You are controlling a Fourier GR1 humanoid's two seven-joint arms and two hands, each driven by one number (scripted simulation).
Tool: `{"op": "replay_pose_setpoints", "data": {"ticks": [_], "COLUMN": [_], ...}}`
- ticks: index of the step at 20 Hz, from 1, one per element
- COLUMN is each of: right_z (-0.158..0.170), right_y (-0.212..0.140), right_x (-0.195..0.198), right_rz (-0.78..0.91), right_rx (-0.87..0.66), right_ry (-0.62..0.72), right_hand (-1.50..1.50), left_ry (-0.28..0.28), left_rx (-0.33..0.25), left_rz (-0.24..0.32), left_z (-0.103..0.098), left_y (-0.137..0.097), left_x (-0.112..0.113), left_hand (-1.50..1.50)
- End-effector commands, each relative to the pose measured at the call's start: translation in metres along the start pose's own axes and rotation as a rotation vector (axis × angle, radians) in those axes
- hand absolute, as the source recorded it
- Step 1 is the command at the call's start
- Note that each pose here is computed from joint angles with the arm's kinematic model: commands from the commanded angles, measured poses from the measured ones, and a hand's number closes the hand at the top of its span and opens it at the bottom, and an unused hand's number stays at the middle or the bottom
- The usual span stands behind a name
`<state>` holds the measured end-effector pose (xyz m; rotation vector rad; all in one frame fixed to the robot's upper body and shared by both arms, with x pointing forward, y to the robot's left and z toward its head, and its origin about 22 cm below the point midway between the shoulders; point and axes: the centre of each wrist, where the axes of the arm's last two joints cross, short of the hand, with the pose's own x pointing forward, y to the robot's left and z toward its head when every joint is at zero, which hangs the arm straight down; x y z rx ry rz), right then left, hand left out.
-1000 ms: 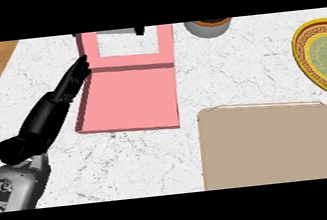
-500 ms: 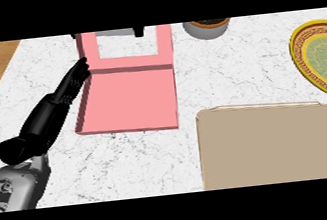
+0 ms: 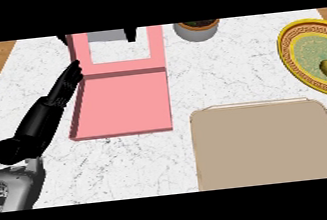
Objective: Pick the lemon from the tray and place it in the plate
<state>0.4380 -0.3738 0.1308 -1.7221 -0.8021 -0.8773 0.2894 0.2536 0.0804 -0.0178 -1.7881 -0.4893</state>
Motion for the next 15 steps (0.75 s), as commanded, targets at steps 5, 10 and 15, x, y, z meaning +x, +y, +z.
{"op": "replay_pose_setpoints", "data": {"ticks": [5, 10, 15], "right_z": [0.049, 0.081, 0.103], "right_y": [0.000, 0.007, 0.006], "right_x": [0.017, -0.011, -0.008], "right_rz": [-0.165, -0.107, -0.115], "right_rx": [0.046, 0.106, 0.147], "right_ry": [-0.007, -0.020, -0.047], "right_hand": [-1.50, -1.50, -1.50], "left_ry": [0.025, 0.024, 0.056], "left_rx": [0.034, 0.043, 0.050], "left_rz": [-0.009, -0.024, -0.012], "left_z": [0.009, 0.008, 0.019], "left_y": [0.009, 0.010, 0.012], "left_x": [-0.005, 0.010, 0.002], "left_hand": [0.00, 0.00, 0.00]}}
